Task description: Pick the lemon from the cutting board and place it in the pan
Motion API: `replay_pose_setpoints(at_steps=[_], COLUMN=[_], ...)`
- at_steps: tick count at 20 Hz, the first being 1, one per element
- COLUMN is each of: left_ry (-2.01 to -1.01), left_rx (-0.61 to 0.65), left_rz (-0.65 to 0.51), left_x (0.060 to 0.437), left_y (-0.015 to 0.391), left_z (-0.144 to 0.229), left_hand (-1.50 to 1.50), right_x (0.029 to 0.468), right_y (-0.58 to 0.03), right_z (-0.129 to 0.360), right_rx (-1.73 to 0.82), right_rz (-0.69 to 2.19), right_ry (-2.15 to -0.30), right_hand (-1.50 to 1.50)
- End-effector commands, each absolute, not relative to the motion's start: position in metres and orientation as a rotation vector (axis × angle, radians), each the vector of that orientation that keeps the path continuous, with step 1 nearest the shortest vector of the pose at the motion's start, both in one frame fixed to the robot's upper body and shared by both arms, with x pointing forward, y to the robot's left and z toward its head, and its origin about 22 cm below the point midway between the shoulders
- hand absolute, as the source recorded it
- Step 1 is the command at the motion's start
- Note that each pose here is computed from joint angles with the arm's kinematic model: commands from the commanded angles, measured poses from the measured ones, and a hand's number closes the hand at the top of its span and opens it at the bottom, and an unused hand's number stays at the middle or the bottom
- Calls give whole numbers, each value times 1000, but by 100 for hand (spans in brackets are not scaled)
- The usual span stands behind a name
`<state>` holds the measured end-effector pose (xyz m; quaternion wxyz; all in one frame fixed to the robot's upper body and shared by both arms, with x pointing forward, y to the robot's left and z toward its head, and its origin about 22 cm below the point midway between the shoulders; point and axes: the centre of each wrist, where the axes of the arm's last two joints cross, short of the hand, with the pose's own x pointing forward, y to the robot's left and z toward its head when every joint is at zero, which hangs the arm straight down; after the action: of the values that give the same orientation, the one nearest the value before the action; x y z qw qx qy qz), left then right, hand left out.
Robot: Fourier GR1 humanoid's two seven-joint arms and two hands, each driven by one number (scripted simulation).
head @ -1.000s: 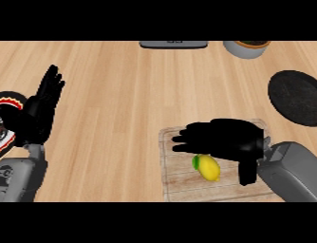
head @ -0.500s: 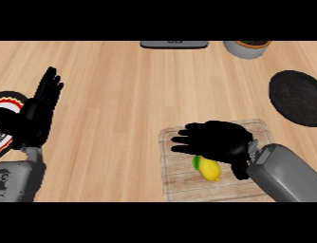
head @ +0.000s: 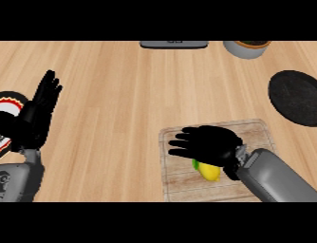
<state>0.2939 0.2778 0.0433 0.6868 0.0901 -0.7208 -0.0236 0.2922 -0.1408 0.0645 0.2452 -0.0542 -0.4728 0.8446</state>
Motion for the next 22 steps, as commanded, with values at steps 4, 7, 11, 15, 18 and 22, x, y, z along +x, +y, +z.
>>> replay_pose_setpoints(at_steps=[4,7,11,15,18,22], left_ry=[-1614,-1618,-1623,-1609,-1621,-1614], left_rx=[193,200,194,210,201,208], left_rz=[-39,-60,-64,-41,-39,-59], left_x=[295,299,287,281,293,286], left_y=[274,260,265,282,260,282], left_z=[47,52,51,39,47,61], left_hand=[0,0,0,0,0,0], right_x=[284,309,300,279,295,289], right_y=[-147,-136,-121,-132,-140,-149], right_z=[29,39,26,12,9,5], right_rx=[-195,-172,-172,1,-31,-60], right_rz=[2373,2376,2398,2467,2500,2492], right_ry=[-1243,-1197,-1150,-1154,-1229,-1234], right_hand=[-150,-150,-150,150,150,150])
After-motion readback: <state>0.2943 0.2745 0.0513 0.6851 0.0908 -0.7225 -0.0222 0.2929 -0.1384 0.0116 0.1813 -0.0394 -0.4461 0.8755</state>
